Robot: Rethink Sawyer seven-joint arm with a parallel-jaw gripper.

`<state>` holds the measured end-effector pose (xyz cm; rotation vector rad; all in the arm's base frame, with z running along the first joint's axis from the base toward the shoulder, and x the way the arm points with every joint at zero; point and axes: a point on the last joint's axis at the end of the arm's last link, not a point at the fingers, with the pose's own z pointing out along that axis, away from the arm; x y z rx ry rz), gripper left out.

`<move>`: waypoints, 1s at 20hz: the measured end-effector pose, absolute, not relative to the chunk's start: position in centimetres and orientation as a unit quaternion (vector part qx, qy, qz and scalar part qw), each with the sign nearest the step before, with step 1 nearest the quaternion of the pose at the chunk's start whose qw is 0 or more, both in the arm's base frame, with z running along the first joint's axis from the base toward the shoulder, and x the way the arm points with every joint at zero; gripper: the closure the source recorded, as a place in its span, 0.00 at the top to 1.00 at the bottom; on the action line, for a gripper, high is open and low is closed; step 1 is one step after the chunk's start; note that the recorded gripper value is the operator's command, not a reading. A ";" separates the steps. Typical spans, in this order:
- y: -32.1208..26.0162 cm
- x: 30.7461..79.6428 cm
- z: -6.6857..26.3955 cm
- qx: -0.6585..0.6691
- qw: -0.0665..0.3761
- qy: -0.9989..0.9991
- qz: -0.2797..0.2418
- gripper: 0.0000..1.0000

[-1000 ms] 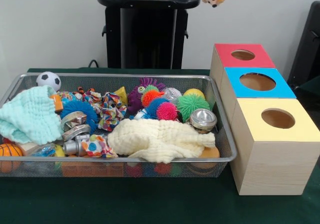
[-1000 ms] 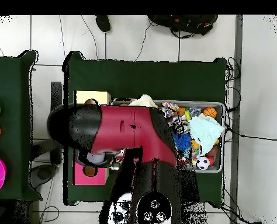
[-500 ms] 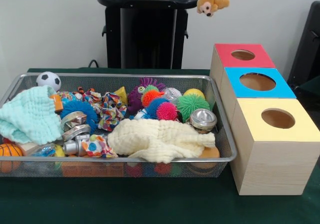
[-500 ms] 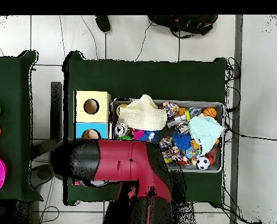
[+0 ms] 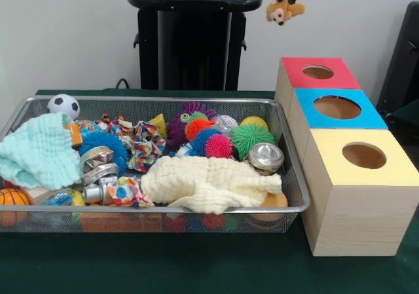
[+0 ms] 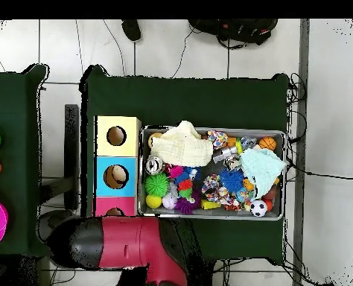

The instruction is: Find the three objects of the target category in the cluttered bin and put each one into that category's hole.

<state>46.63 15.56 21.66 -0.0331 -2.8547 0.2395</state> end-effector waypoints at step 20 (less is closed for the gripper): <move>17.6 45.0 18.1 -0.052 0.144 -0.985 0.083 0.00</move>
